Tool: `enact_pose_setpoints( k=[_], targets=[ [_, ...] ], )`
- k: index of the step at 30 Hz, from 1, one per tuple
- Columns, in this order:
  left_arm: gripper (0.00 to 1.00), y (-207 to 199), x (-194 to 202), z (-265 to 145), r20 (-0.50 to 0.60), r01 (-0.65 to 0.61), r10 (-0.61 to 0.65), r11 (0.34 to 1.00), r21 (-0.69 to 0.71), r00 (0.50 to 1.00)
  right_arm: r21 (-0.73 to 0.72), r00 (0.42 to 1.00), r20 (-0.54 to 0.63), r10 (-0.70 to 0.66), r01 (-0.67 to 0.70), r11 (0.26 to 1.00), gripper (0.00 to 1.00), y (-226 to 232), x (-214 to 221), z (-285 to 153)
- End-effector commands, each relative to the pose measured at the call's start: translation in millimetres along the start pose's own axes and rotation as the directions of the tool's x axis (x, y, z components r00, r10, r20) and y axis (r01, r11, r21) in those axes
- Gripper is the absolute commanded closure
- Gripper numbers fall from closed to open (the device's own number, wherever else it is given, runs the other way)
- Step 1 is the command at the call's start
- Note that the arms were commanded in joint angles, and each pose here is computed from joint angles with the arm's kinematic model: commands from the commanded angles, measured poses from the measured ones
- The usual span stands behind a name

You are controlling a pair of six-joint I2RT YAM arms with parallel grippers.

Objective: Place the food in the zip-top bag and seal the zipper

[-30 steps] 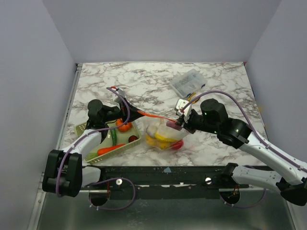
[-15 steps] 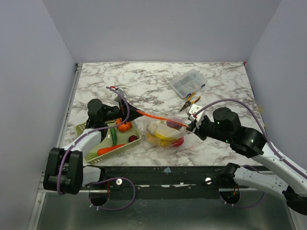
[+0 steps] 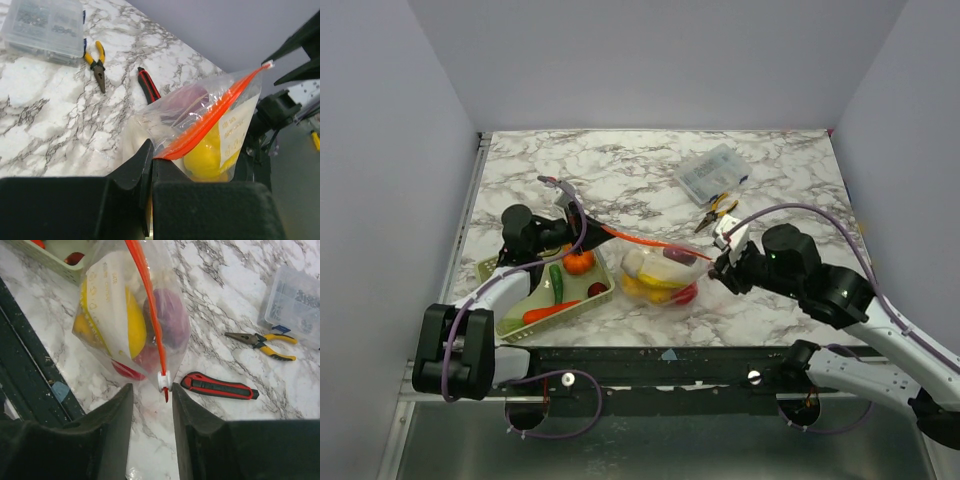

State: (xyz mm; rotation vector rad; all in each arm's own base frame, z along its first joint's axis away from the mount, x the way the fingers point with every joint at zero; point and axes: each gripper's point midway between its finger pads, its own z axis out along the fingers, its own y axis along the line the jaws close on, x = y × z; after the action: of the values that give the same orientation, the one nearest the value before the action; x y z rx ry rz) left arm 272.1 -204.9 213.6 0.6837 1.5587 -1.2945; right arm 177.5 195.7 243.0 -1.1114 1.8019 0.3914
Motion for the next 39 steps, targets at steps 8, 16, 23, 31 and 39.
enact_pose_setpoints(
  k=[8, 16, 23, 31, 39],
  targets=[
    [1.0, 78, -12, 5, 0.157, 0.486, -0.463, 0.786, -0.383, 0.872, 0.27, 0.948, 0.095, 0.304, -0.319, 0.909, 0.16, -52, -54, 50],
    [0.86, 116, 12, 16, 0.169, 0.629, -0.645, 0.596, -0.499, 0.745, 0.431, 0.896, 0.213, 0.389, -0.444, 0.786, 0.01, -92, -95, 27],
    [0.52, 127, 7, 12, 0.164, 0.587, -0.616, 0.584, -0.561, 0.77, 0.466, 0.849, 0.327, 0.415, -0.527, 0.711, 0.0, -106, -105, -28],
    [0.02, 107, -10, -9, 0.155, 0.534, -0.595, 0.538, -0.652, 0.789, 0.456, 0.793, 0.368, 0.486, -0.609, 0.649, 0.01, -104, -100, -55],
    [0.02, 68, -46, -57, 0.172, 0.431, -0.52, 0.43, -0.794, 0.837, 0.471, 0.733, 0.475, 0.487, -0.679, 0.563, 0.01, -119, -109, -87]
  ],
)
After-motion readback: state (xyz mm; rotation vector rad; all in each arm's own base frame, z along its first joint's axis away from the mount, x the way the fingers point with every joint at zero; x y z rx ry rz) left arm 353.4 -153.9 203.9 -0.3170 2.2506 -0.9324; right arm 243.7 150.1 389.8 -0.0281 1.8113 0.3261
